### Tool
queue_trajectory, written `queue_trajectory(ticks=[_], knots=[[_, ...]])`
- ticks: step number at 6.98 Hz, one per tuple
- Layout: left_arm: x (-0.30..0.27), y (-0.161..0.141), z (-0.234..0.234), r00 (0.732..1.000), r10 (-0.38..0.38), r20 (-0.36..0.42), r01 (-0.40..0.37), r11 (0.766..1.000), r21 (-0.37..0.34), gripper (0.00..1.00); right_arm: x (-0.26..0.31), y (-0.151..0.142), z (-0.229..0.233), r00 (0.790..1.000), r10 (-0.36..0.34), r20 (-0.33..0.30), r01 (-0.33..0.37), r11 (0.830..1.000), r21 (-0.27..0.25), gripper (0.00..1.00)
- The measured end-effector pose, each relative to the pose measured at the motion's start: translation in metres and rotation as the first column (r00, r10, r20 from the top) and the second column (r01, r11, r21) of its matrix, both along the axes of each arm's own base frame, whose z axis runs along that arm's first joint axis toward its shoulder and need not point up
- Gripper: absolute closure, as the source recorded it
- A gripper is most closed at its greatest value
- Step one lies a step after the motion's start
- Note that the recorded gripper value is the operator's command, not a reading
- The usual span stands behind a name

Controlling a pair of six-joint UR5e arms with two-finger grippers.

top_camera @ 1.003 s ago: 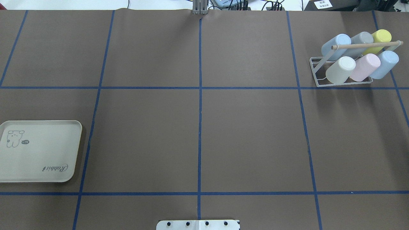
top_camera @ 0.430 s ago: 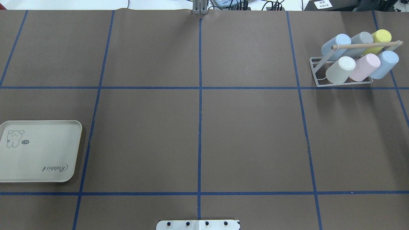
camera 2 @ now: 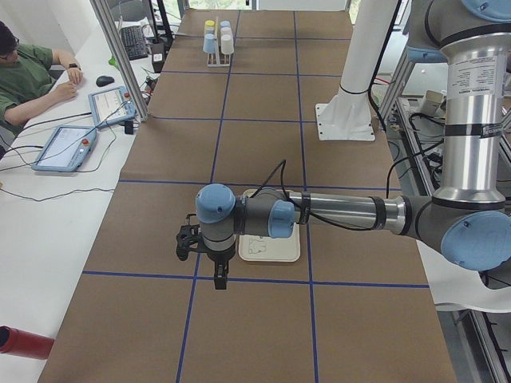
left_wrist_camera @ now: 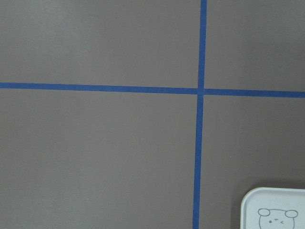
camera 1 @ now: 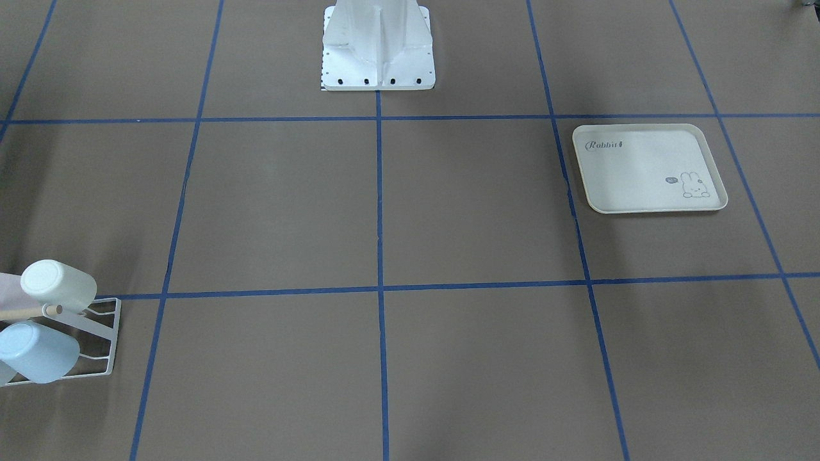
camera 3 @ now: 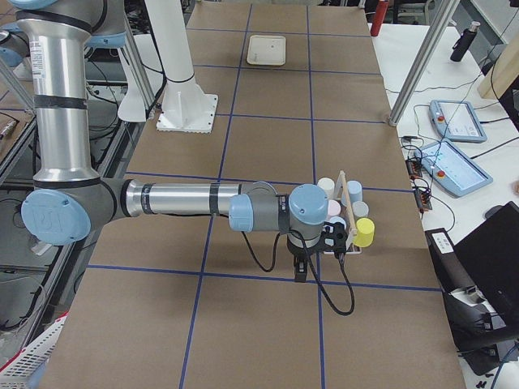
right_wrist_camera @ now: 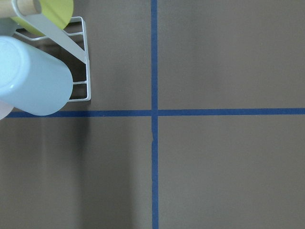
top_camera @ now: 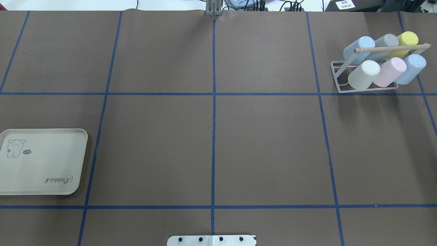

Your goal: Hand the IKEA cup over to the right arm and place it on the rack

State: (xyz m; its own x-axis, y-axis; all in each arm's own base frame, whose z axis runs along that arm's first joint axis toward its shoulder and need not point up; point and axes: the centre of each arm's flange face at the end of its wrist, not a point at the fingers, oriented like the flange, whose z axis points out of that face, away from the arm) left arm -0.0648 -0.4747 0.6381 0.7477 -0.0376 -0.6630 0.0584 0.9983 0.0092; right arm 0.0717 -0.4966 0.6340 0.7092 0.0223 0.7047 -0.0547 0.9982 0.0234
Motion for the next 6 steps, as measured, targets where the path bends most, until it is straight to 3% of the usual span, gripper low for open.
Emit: queue_trajectory(ticks=[6], knots=[[0.0002, 0.0002, 0.0012, 1.000, 0.000, -0.003, 0.000, 1.000, -0.003, 0.00, -0.0003, -0.0009, -0.0030, 1.000, 0.000, 0.001, 0.000, 1.000, 0.005, 0.00]])
